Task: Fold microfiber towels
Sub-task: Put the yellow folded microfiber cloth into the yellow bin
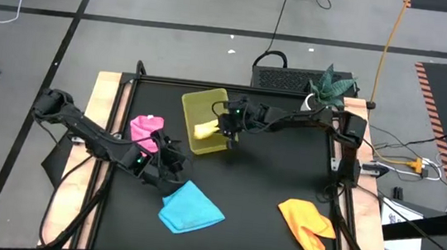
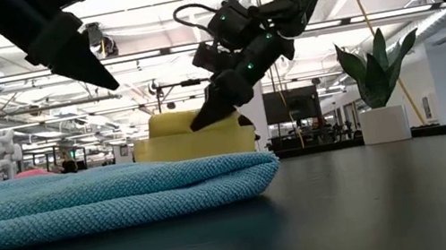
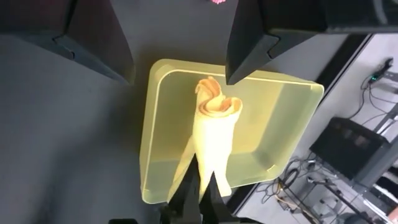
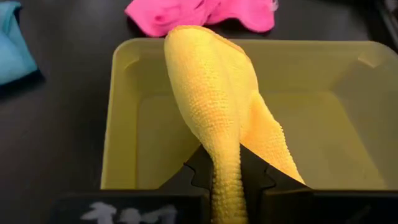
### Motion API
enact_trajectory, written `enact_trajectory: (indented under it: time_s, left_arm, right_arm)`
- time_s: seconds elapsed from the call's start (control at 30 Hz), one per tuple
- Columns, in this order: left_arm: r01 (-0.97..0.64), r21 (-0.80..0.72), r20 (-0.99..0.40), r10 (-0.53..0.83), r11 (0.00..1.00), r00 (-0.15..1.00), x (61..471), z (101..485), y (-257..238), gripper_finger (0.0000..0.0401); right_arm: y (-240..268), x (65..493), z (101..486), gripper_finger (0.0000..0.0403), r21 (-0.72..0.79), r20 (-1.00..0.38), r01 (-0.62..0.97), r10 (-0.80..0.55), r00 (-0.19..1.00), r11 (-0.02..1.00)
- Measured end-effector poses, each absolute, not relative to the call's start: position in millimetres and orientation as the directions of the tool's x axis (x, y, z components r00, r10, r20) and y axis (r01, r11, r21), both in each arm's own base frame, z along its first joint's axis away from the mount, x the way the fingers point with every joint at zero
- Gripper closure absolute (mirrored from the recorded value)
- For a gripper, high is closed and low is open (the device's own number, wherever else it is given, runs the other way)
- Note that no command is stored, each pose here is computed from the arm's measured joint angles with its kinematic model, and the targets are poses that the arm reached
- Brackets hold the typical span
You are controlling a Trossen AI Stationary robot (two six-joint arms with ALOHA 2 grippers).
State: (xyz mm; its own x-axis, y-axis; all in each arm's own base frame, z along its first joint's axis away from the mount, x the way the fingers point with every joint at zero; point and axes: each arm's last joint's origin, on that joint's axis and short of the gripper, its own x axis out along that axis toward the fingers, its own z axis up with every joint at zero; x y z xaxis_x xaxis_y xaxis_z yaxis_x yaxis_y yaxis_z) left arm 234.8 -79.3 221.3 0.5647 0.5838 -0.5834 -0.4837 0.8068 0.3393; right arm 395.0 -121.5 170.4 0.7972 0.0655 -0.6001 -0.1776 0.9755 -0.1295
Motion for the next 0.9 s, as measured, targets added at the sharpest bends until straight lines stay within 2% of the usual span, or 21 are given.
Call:
enact_trajectory:
  time_s: [0.3, 0.7, 0.8, 0.9]
  left_arm:
    - [-0.48, 0.337, -0.583, 0.58, 0.81, 0.569, 234, 221, -81, 0.0146]
    - [-0.481, 0.333, -0.582, 0.578, 0.811, 0.572, 235, 221, -81, 0.0146]
    - [-0.481, 0.331, -0.582, 0.577, 0.812, 0.573, 235, 222, -81, 0.0146]
    - [-0.481, 0.328, -0.582, 0.575, 0.813, 0.576, 235, 222, -81, 0.0146]
  right_arm:
    - [-106, 394, 164, 0.0368, -0.111, -0.66, -0.24, 0.109, 0.743, 0.964]
    - [-104, 385, 164, 0.0203, -0.03, -0.72, -0.211, 0.125, 0.683, 0.977]
    - [-103, 382, 174, 0.018, -0.021, -0.71, -0.197, 0.124, 0.693, 0.98]
    - [-102, 380, 185, 0.0174, 0.01, -0.698, -0.172, 0.13, 0.704, 0.985]
